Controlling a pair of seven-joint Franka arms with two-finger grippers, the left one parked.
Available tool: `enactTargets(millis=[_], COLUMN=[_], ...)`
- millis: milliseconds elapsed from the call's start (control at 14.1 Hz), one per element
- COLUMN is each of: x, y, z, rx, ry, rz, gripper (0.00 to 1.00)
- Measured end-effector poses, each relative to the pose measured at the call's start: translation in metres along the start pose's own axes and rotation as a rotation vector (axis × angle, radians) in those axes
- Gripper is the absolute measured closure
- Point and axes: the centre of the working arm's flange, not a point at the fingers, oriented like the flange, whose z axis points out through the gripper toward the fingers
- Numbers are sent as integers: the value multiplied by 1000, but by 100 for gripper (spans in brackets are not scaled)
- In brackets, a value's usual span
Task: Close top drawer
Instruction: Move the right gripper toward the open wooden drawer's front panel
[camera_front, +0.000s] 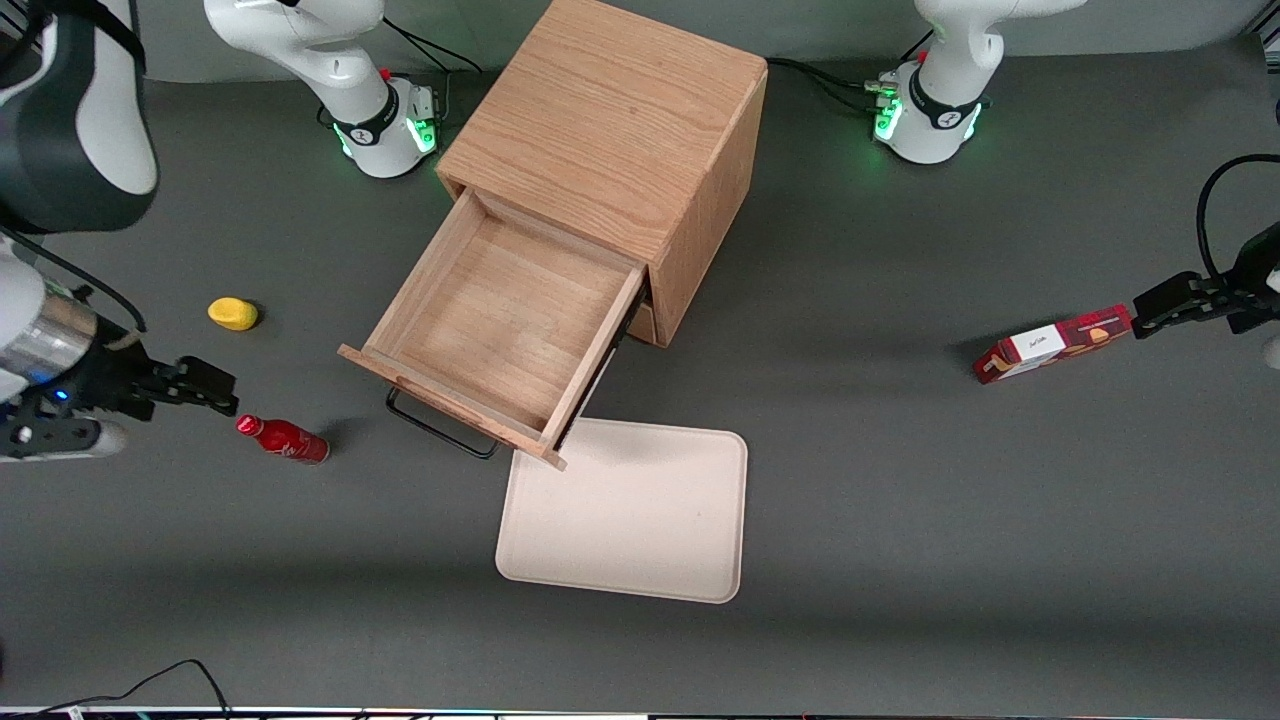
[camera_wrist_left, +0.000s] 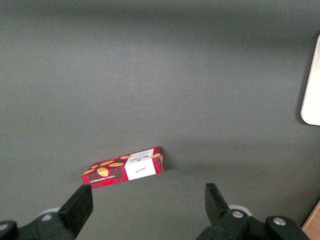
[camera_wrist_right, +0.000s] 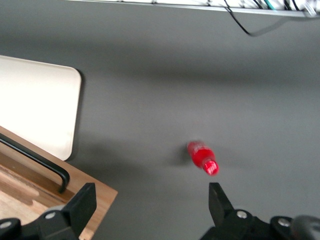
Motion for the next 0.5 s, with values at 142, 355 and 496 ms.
enactTargets(millis=[142, 355, 496], x=[14, 28, 36], y=[-14, -18, -20], z=[14, 40, 55], rx=[28, 161, 215], ry=[-5, -5, -3], rz=[-124, -279, -341], gripper=[0, 0, 0])
